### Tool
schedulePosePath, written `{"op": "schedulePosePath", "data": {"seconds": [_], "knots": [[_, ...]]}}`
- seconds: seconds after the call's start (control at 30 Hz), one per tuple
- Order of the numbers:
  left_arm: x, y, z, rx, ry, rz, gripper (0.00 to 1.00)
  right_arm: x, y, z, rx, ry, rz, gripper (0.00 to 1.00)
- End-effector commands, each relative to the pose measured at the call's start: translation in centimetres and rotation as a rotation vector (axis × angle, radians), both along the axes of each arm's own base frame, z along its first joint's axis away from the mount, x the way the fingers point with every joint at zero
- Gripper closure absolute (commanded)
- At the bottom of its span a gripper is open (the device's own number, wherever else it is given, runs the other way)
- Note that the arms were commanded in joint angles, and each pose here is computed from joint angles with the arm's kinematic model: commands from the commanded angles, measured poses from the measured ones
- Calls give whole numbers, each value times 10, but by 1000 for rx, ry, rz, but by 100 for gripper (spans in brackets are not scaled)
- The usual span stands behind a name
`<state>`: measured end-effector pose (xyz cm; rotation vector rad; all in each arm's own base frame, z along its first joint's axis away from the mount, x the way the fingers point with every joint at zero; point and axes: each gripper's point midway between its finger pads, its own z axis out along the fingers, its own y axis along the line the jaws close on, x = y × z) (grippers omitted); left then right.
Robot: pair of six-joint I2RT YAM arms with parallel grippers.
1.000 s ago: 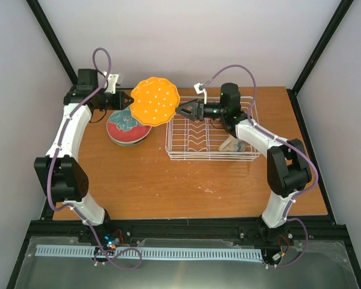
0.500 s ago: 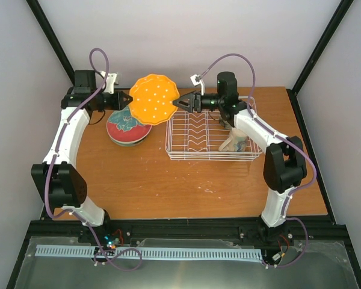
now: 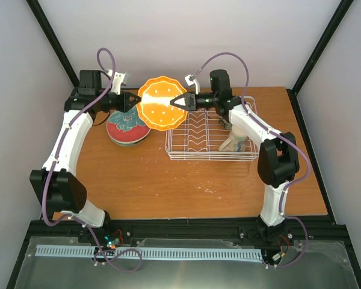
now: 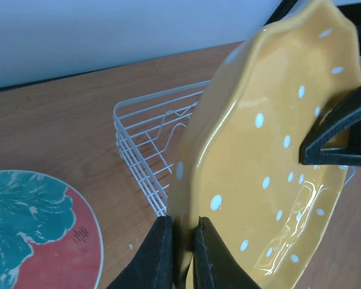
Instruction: Load the mixed dishes into the dish rack
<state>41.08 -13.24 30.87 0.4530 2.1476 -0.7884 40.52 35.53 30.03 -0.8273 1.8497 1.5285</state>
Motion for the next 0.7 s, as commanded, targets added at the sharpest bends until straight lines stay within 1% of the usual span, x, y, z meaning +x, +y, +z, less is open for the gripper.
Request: {"op": "schedulePosePath", "data": {"seconds": [0.0, 0.2, 0.33, 0.43, 0.67], "knots": [[-11, -17, 43, -83, -92, -51, 99, -12, 9, 16, 23, -121, 72, 97], [-5, -23, 38, -80, -90, -54, 99, -10, 5, 21, 7, -191, 15, 97], [3, -21, 34, -67, -97, -29, 87, -3, -1, 28, -26, -273, -64, 97], [7, -20, 32, -66, -97, -24, 85, 2, -8, 34, -66, -352, -124, 97], [16, -20, 29, -61, -104, -13, 85, 10, -19, 38, -125, -514, -236, 97]]}}
